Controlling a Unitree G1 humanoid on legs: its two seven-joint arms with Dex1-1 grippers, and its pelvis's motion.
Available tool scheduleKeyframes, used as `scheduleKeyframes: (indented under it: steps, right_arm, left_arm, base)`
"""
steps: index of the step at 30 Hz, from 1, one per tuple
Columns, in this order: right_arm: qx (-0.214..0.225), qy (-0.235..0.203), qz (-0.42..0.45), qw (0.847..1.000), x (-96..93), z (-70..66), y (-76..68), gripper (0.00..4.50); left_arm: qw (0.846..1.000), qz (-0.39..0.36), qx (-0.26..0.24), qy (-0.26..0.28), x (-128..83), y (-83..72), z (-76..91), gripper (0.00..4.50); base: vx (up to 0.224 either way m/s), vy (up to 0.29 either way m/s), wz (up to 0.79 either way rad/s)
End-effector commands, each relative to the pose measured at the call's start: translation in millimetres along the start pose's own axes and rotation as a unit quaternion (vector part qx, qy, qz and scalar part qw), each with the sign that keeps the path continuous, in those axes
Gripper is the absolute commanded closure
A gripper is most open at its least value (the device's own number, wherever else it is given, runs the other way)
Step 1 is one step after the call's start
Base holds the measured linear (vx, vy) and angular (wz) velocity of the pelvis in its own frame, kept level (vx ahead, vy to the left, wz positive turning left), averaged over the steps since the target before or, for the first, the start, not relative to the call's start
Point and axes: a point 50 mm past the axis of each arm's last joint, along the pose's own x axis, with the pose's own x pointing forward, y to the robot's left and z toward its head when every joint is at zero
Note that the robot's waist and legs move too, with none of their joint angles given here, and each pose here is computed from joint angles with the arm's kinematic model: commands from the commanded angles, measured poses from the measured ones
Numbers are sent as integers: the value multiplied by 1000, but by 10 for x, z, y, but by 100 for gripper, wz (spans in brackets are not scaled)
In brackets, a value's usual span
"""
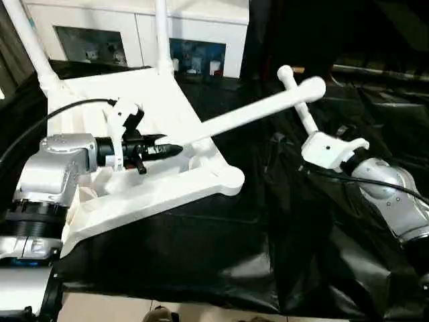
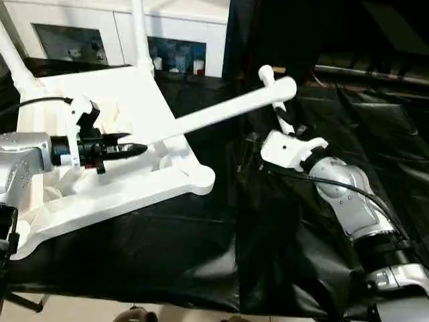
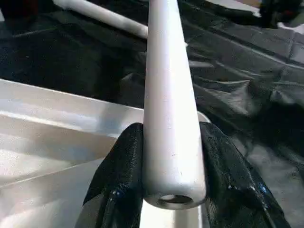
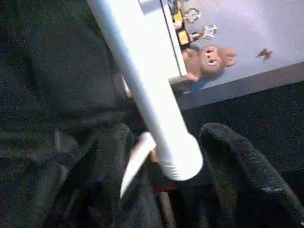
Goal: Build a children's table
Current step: Insert table leg to table base
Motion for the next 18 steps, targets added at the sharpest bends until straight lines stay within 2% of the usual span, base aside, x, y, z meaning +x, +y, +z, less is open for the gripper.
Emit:
scheduleKeyframes:
  steps: [1,7,18]
  right_arm:
    - [-35,-4,-7,999,22,-1,-63,148]
    - [-60,17,-2,998,58,-74,-48,141]
    - [-93,28,8,995,114,-147,-21,141]
  left_arm:
    - [1000,-23,12,-9,-8,-65,95,314]
    - [999,-49,9,5,-40,-128,94,314]
    - [996,-86,-6,18,-100,-229,104,314]
  base:
    - [0,0,0]
    - [0,0,0]
    - [0,0,0]
